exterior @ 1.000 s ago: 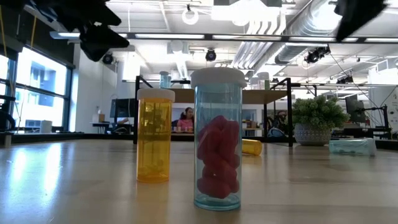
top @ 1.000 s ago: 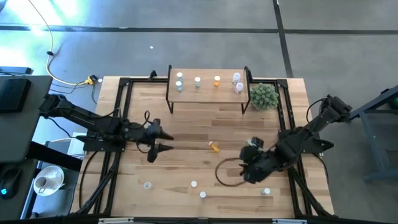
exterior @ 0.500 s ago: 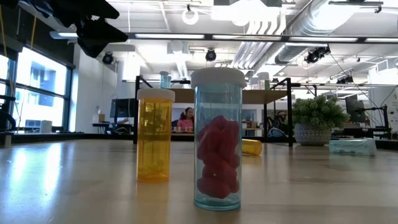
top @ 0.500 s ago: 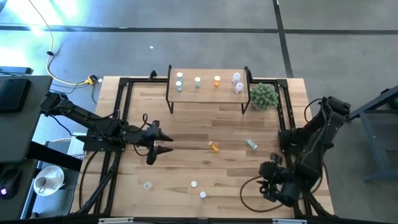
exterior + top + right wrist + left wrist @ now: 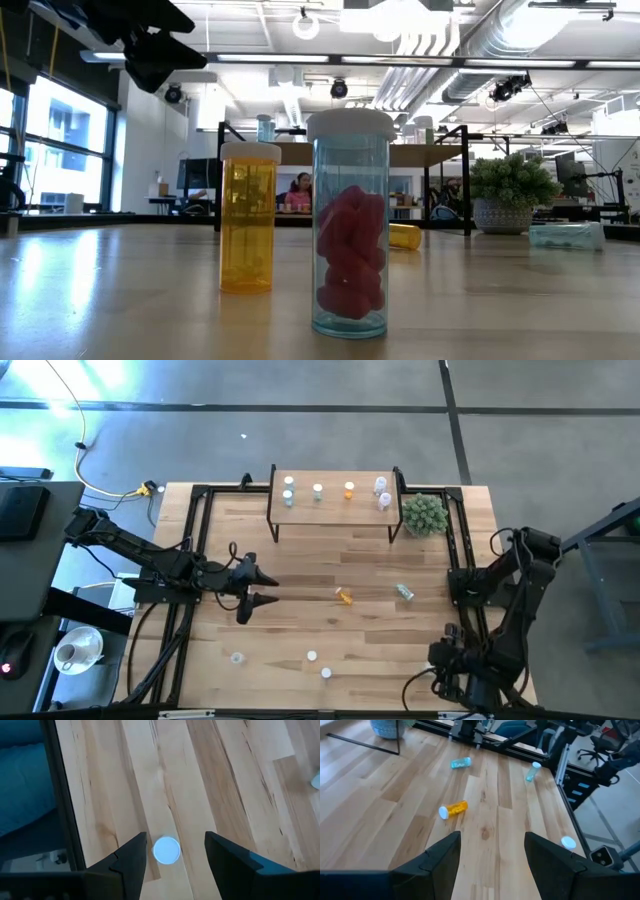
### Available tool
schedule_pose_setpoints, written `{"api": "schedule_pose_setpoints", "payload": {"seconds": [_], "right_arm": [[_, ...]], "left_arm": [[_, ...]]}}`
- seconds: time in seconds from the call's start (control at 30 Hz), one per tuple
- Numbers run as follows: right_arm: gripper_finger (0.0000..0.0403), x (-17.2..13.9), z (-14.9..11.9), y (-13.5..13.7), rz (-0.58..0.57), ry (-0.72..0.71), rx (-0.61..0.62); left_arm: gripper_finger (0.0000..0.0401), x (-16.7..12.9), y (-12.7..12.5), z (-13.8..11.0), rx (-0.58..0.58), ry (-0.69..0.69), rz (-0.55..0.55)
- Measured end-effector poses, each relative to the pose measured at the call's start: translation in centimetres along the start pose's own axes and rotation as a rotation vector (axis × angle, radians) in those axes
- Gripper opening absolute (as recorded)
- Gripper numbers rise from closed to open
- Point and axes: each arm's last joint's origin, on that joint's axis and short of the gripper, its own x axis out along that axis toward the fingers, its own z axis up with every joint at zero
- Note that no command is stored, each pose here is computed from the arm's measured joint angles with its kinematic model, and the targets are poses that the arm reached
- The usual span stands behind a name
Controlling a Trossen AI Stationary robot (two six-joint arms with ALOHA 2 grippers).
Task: Pick and place medicine bottles onto shelf by color
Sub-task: Put the bottom light blue pill bottle on the shelf aligned with the other light blue pill bottle
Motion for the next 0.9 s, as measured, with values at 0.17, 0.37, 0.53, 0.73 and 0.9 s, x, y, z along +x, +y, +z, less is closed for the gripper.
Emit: {"api": "schedule_pose_setpoints", "payload": {"seconds": [0.17, 0.37, 0.53, 0.73, 0.9], "right_arm": [[0.019, 0.6, -0.9, 0.5, -0.023, -0.013, 0.056], [0.019, 0.9, -2.6, 1.1, -0.03, -0.042, 0.105], [0.019, 0.8, -4.4, 1.6, -0.019, -0.141, 0.11], [0.019, 1.2, -5.6, 1.8, -0.029, -0.209, 0.122], [0.019, 2.2, -6.0, 2.1, -0.063, -0.226, 0.104]], "left_arm": [[0.0209, 0.0, 0.1, 0.0, 0.0, -0.008, 0.02], [0.0209, 0.0, 0.1, 0.0, 0.0, -0.007, 0.021], [0.0209, 0.0, 0.1, 0.0, 0.001, -0.007, 0.021], [0.0209, 0.0, 0.1, 0.0, 0.001, -0.006, 0.021], [0.0209, 0.0, 0.1, 0.0, 0.0, -0.006, 0.021]]}}
